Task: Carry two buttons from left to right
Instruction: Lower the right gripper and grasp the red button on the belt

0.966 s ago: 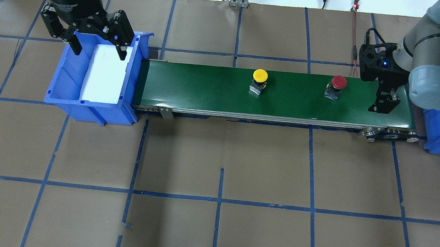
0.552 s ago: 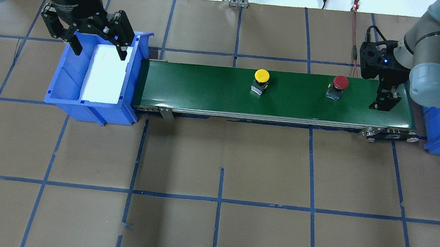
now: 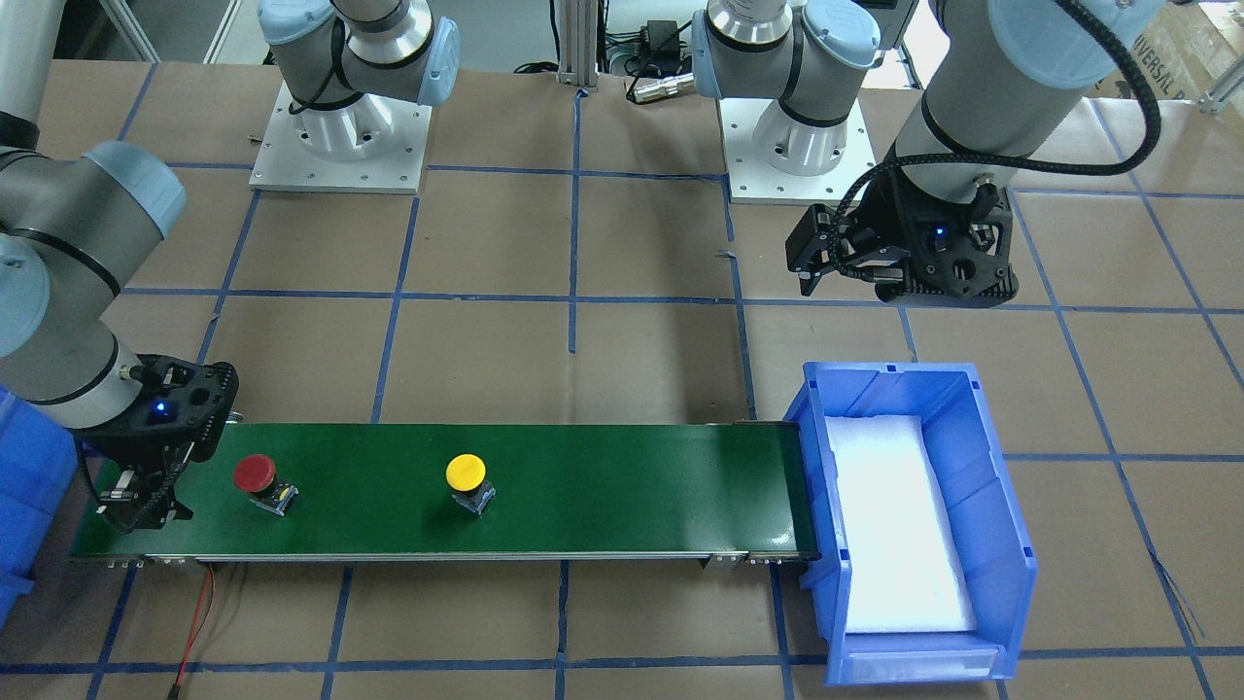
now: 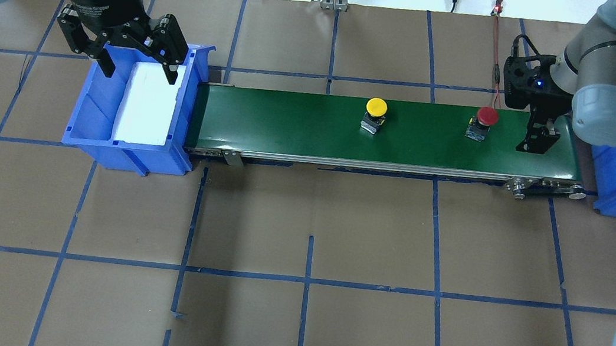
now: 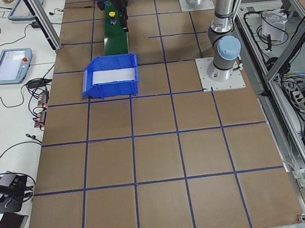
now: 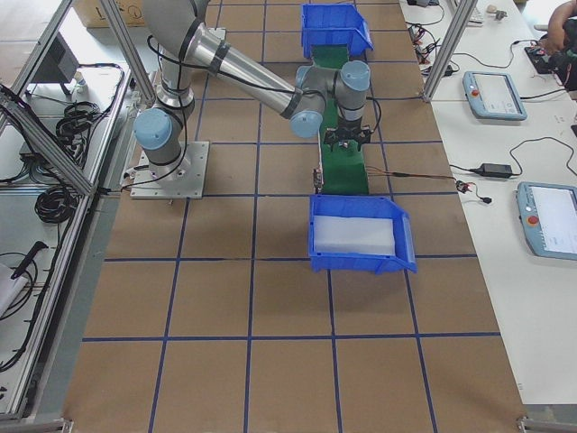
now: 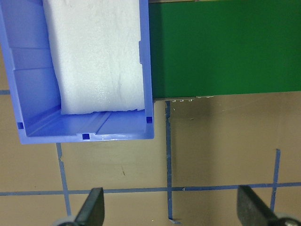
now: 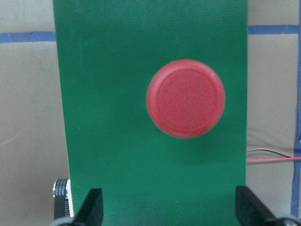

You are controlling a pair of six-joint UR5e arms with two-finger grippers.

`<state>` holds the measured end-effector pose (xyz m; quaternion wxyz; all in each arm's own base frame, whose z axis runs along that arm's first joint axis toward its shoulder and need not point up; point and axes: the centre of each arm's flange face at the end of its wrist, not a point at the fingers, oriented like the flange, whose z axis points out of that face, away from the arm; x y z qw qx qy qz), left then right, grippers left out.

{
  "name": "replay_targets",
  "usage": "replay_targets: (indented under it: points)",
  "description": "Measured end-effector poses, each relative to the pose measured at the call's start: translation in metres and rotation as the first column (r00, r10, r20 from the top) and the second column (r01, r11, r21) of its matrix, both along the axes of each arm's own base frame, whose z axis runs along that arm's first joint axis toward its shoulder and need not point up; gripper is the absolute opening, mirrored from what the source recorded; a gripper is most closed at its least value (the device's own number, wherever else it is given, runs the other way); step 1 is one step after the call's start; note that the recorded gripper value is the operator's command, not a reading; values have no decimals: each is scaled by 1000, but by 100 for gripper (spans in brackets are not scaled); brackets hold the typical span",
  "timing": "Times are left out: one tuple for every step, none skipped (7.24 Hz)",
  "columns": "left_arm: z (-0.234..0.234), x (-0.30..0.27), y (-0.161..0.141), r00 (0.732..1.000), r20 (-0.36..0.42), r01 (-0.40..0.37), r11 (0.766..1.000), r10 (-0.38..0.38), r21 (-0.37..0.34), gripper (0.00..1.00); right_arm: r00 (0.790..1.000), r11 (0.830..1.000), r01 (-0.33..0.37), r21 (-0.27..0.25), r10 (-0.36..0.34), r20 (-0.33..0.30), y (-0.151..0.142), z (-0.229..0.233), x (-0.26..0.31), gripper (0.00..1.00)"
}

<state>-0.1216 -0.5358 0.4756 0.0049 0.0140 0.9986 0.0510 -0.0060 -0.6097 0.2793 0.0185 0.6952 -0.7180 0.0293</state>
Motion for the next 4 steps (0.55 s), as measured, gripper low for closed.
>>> replay_targets:
  points:
    - [-1,0,0,1000,0,0,1000,0,1,100,1000,1000,10,3,-10,3,1,-1,3,100]
    - [-1,0,-1,1000,0,0,1000,0,1,100,1000,1000,13,5,-13,3,1,-2,6,100]
    - [-1,0,-1,1000,0,0,1000,0,1,100,1000,1000,12,7,-12,3,0,-2,8,100]
    - [-1,0,-1,1000,0,0,1000,0,1,100,1000,1000,12,10,-12,3,0,-4,9,100]
